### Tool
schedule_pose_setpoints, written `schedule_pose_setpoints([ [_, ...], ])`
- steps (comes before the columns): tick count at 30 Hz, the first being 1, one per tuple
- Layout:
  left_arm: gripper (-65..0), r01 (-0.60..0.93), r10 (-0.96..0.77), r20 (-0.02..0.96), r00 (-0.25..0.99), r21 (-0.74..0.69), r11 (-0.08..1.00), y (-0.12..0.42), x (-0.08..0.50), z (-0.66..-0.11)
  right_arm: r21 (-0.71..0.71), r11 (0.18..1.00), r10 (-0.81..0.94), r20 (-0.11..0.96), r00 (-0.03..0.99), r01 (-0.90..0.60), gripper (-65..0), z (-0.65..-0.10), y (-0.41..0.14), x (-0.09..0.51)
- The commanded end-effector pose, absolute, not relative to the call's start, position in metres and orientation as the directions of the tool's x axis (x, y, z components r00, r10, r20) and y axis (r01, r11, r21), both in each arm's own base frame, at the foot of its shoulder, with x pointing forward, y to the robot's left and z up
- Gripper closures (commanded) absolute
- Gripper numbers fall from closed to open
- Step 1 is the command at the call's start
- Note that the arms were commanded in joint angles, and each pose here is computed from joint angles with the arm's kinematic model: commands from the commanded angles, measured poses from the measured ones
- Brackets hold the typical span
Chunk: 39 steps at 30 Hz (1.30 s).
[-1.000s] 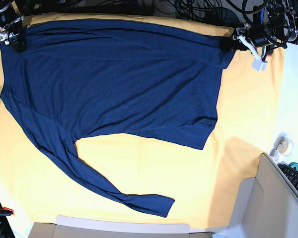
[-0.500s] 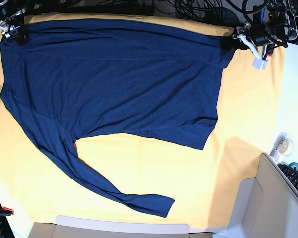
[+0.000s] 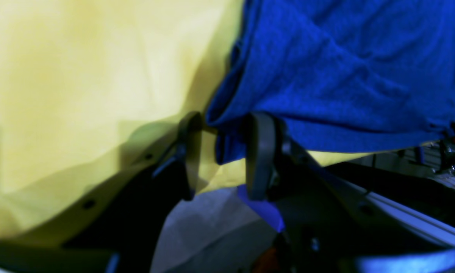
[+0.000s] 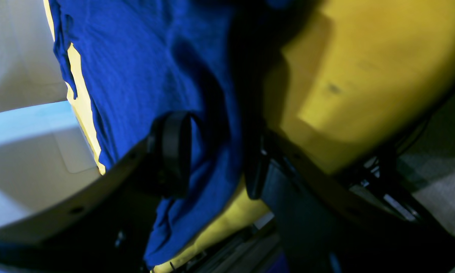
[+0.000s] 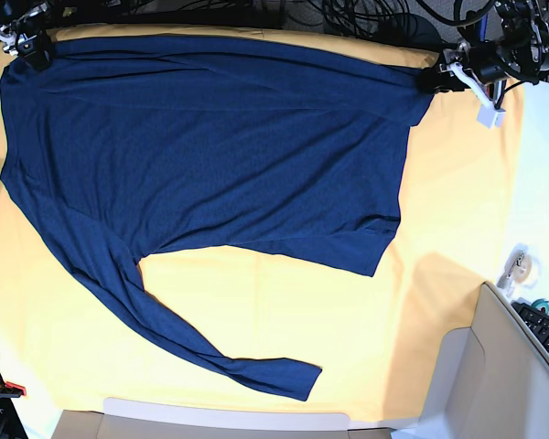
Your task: Fold the T-shirt properly
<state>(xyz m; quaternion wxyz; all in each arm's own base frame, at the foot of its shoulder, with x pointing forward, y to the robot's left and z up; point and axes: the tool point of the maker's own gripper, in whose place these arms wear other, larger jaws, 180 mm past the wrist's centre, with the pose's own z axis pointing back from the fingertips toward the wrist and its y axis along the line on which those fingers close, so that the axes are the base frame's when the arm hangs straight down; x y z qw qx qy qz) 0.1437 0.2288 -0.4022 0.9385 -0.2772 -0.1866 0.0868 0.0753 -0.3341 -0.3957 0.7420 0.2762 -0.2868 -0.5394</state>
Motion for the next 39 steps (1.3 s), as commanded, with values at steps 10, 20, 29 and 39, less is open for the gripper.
schedule_pose_setpoints([
  [10, -20.5, -0.029, 0.249, 0.370, 0.895, -0.510, 0.859, 0.244, 0.148, -0.381, 0.562, 0.341, -0.940, 0.191, 0.282, 0.754, -25.1, -0.383, -0.358, 0.029],
  [20, -21.6, -0.047, 0.279, 0.486, 0.828, -0.436, 0.899, 0.278, 0.161, -0.348, 0.542, 0.442, -0.893, 0.343, 0.293, 0.714, -25.1, -0.339, -0.376, 0.038],
  [29, -21.6, 0.092, 0.189, 0.642, 0.743, -0.378, 0.921, 0.263, 0.204, -0.302, 0.553, 0.633, -0.763, 0.562, 0.318, 0.542, -25.0, -0.276, -0.367, 0.107],
  [39, -21.6, 0.154, 0.154, 0.680, 0.717, -0.369, 0.917, 0.255, 0.233, -0.286, 0.284, 0.944, -0.328, 0.863, 0.383, 0.169, -25.0, -0.210, -0.382, 0.233],
])
